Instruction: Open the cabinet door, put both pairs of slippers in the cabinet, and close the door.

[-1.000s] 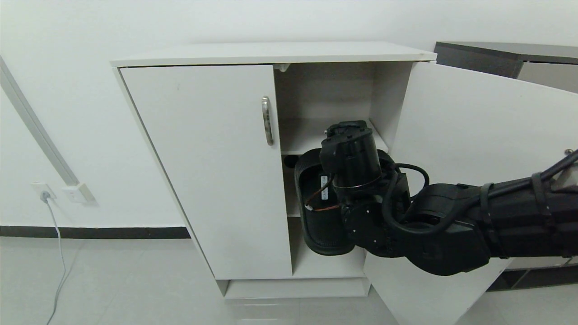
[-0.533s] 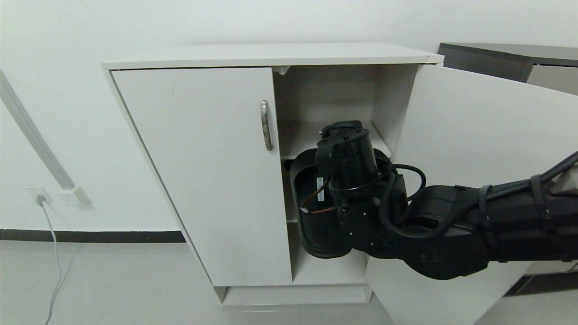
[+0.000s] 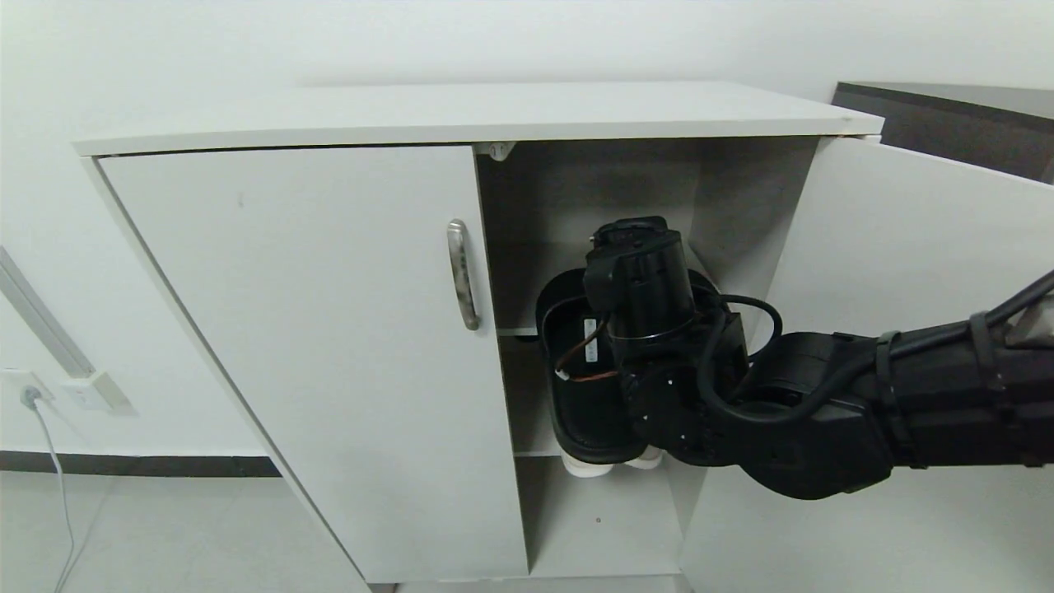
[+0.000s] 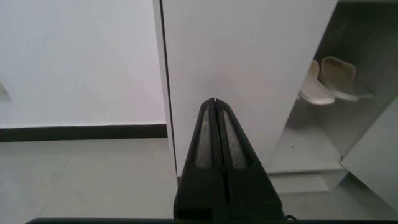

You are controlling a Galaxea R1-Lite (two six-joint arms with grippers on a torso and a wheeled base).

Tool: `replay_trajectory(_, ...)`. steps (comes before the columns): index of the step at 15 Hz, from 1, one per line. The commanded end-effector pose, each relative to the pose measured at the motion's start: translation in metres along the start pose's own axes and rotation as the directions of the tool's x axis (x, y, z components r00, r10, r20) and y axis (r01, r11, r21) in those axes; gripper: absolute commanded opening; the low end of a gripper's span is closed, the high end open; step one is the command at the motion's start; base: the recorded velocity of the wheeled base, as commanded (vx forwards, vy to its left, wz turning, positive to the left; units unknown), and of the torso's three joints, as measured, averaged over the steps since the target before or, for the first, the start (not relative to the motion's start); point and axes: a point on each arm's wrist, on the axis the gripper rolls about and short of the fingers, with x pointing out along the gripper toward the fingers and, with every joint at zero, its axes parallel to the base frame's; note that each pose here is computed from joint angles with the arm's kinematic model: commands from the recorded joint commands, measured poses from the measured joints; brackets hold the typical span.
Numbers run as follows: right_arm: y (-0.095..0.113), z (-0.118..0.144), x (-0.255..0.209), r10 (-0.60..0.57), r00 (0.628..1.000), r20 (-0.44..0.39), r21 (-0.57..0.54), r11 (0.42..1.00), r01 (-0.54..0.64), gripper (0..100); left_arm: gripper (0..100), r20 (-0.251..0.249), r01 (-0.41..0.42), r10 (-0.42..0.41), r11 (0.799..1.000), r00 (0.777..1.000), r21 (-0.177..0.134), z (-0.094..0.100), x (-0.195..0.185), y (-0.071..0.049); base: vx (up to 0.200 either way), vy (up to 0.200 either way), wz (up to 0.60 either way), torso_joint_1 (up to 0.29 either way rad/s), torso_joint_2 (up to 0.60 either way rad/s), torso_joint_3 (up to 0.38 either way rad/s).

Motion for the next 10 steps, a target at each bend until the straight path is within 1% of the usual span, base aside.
replay_trajectory(1, 0.0, 0.0, -0.001, 0.002, 1.0, 0.0, 0.0, 1.0, -0.002, 0, 0, -0.002, 0.0, 0.0, 1.0, 1.0, -0.001, 0.0, 0.0, 0.0, 0.0, 0.0, 0.0, 0.0, 0.0, 0.0)
replay_trajectory(5, 0.002, -0.004, 0.0, 0.002, 1.0, -0.007, -0.013, 1.0, -0.002, 0, 0, -0.002, -0.002, 0.002, 1.0, 1.0, -0.001, 0.0, 0.0, 0.0, 0.0, 0.0, 0.0, 0.0, 0.0, 0.0)
replay_trajectory(6, 0.002, -0.007, 0.006, -0.005, 1.0, -0.011, -0.039, 0.999, 0.005, 0, 0, -0.002, 0.0, 0.0, 1.0, 1.0, -0.001, 0.0, 0.0, 0.0, 0.0, 0.0, 0.0, 0.0, 0.0, 0.0)
replay_trajectory(7, 0.002, -0.008, 0.015, -0.007, 1.0, -0.002, -0.044, 0.999, 0.007, 0, 0, -0.002, -0.001, 0.0, 1.0, 1.0, -0.002, 0.0, 0.0, 0.0, 0.0, 0.0, 0.0, 0.0, 0.0, 0.0)
replay_trajectory(9, 0.005, -0.003, 0.031, 0.038, 0.999, 0.027, -0.037, 0.999, -0.037, 0, 0, -0.002, -0.002, 0.002, 1.0, 1.0, -0.002, 0.0, 0.0, 0.0, 0.0, 0.0, 0.0, 0.0, 0.0, 0.0)
replay_trajectory(10, 0.004, 0.002, 0.039, 0.029, 0.999, 0.029, -0.031, 0.999, -0.028, 0, 0, -0.002, -0.002, 0.002, 1.0, 1.0, -0.002, 0.0, 0.0, 0.0, 0.0, 0.0, 0.0, 0.0, 0.0, 0.0)
